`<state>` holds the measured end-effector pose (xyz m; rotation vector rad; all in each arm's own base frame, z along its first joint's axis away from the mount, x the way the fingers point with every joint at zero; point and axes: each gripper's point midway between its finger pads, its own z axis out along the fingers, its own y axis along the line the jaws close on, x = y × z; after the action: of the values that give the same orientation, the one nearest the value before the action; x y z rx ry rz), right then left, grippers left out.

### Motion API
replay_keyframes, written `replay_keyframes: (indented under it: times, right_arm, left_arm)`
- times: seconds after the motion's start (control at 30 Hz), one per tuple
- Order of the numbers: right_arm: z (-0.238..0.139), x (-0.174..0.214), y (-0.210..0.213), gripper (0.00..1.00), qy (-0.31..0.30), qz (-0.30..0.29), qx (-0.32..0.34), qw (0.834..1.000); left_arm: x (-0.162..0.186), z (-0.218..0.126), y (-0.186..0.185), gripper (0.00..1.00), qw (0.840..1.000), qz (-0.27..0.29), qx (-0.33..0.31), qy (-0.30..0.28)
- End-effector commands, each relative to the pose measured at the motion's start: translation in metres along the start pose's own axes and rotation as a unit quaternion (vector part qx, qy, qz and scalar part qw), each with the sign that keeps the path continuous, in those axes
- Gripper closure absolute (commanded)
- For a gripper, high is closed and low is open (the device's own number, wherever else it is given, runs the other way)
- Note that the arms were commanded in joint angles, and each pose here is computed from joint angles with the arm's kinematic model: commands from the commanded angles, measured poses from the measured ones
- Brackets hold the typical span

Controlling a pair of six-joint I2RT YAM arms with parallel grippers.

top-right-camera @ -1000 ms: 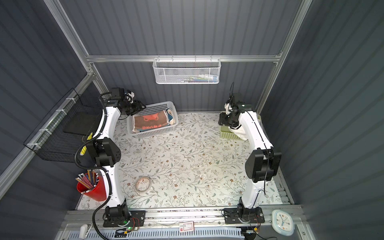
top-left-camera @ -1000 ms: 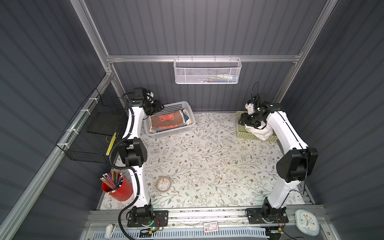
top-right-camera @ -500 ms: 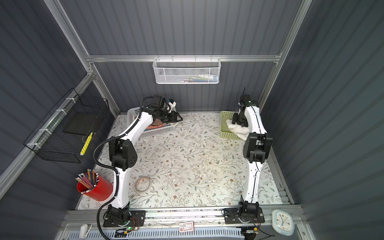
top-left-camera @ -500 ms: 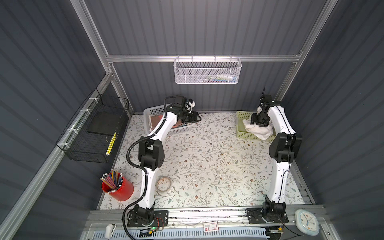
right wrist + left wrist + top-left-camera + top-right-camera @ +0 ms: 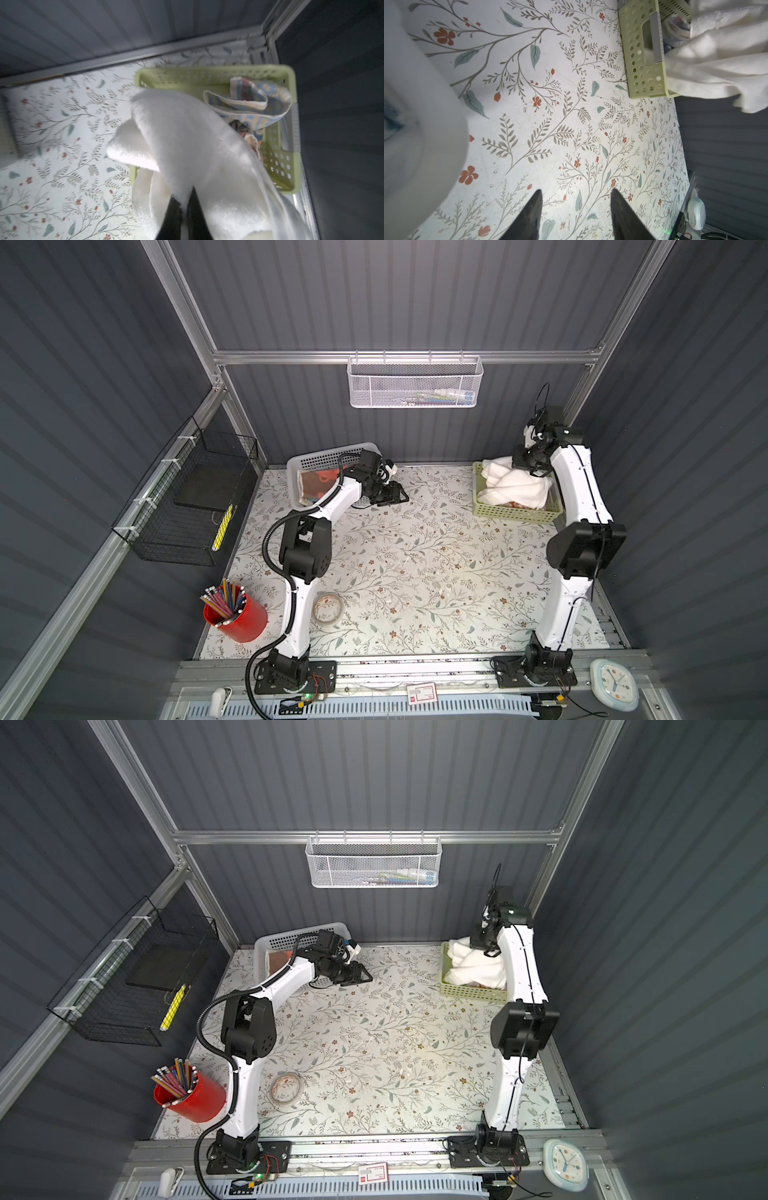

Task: Fold and stack the towels
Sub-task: 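Grasp the white towel in the green basket with the right gripper and lift it out, then lay the white towel on the table with the right gripper while the left gripper returns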

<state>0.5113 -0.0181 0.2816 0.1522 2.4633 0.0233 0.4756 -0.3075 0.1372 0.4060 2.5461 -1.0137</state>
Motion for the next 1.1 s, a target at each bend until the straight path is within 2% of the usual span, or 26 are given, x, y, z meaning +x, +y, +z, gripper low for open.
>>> replay_keyframes:
  times: [0.0,0.27,0.47,0.57,0.6,0.67,0.7,0.73,0.9,1.07]
  right_arm:
    - [-0.043,-0.021,0.018,1.00,-0.058,-0.031,-0.019,0.998]
    - [-0.106,-0.014,0.065,1.00,-0.091,-0.071,-0.069,0.991]
    - [-0.141,0.027,0.126,1.00,-0.076,-0.123,-0.115,0.983]
    - [-0.137,0.071,0.163,0.99,-0.029,-0.113,-0.187,0.975]
    - [-0.127,0.093,0.178,0.93,-0.006,-0.107,-0.218,0.970]
    - [-0.108,0.131,0.201,0.67,0.036,-0.087,-0.276,0.956]
    - [-0.099,0.151,0.208,0.57,0.066,-0.070,-0.302,0.949]
    - [-0.090,0.165,0.207,0.54,0.087,-0.058,-0.305,0.946]
    - [-0.057,0.200,0.172,0.47,0.128,-0.043,-0.229,0.964]
    - [-0.024,0.238,0.127,0.46,0.190,0.015,-0.170,0.967]
  left_arm:
    - [-0.016,-0.031,-0.031,0.47,0.999,0.023,0.023,-0.038]
    - [-0.008,-0.058,-0.046,0.47,0.998,0.034,0.021,-0.055]
    - [-0.002,-0.085,-0.052,0.47,0.997,0.043,-0.004,-0.071]
    - [0.006,-0.094,-0.045,0.47,0.997,0.037,-0.021,-0.072]
    - [0.009,-0.097,-0.040,0.46,0.997,0.031,-0.031,-0.070]
    - [0.017,-0.099,-0.028,0.46,0.996,0.019,-0.049,-0.068]
    - [0.021,-0.100,-0.022,0.46,0.996,0.012,-0.057,-0.066]
    - [0.026,-0.100,-0.017,0.46,0.996,0.006,-0.065,-0.062]
    - [0.051,-0.092,-0.007,0.46,0.995,0.002,-0.094,-0.027]
    - [0.077,-0.060,-0.025,0.46,0.992,0.052,-0.114,0.014]
